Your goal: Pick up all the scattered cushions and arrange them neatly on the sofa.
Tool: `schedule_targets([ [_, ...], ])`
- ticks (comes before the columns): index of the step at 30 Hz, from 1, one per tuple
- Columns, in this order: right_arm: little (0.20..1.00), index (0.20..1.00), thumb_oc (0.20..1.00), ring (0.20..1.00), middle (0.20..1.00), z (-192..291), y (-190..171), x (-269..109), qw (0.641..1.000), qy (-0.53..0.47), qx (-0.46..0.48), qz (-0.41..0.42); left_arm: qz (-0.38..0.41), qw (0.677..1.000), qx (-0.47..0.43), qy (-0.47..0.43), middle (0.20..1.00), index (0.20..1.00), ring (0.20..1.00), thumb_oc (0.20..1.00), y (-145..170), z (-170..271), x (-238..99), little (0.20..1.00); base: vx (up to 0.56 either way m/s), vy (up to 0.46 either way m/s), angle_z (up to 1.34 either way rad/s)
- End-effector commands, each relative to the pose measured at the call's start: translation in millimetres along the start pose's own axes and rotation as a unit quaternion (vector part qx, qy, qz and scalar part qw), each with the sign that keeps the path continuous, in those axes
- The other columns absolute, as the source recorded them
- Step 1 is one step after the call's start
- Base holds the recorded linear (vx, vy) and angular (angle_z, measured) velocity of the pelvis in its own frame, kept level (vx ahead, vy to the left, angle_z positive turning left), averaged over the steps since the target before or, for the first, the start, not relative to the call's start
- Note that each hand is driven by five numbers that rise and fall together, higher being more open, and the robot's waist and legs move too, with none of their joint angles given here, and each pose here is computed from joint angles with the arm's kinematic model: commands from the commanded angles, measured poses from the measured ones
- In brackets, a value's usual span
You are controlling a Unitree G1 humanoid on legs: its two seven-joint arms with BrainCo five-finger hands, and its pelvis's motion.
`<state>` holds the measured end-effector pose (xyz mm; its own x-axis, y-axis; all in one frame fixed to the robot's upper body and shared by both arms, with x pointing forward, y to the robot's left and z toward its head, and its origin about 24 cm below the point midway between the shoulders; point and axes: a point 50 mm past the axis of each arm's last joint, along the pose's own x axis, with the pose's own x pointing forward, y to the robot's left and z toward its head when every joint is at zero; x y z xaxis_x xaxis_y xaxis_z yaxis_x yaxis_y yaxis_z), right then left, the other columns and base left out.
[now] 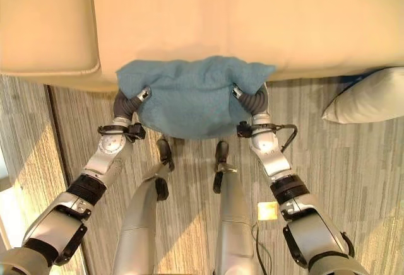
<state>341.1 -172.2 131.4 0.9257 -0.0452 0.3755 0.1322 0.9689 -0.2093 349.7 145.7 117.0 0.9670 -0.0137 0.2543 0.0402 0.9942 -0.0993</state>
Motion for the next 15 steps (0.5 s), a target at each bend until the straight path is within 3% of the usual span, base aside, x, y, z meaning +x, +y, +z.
schedule_targets([
  [1,0.2,0.2,0.2,0.2,0.2,19.2,34.0,-12.7,0.993,-0.069,0.048,0.077,-0.118,0.989,-0.06,-0.059,0.2,0.2,0.2,0.2,-52.3,8.9,-13.6,0.2,-0.01,-0.053,0.01],
  [12,0.2,0.2,0.2,0.2,0.2,-17.0,6.3,-74.2,0.996,0.005,0.041,0.078,-0.134,0.986,-0.086,0.043,0.2,0.2,0.2,0.2,-43.2,-42.2,-70.6,0.2,0.11,-0.091,0.07],
  [15,0.2,0.2,0.2,0.2,0.2,-22.0,2.0,-88.3,0.996,0.023,0.052,0.072,-0.103,0.988,-0.094,0.067,0.2,0.2,0.2,0.2,-33.3,-53.1,-83.2,0.2,0.11,-0.114,0.27],
])
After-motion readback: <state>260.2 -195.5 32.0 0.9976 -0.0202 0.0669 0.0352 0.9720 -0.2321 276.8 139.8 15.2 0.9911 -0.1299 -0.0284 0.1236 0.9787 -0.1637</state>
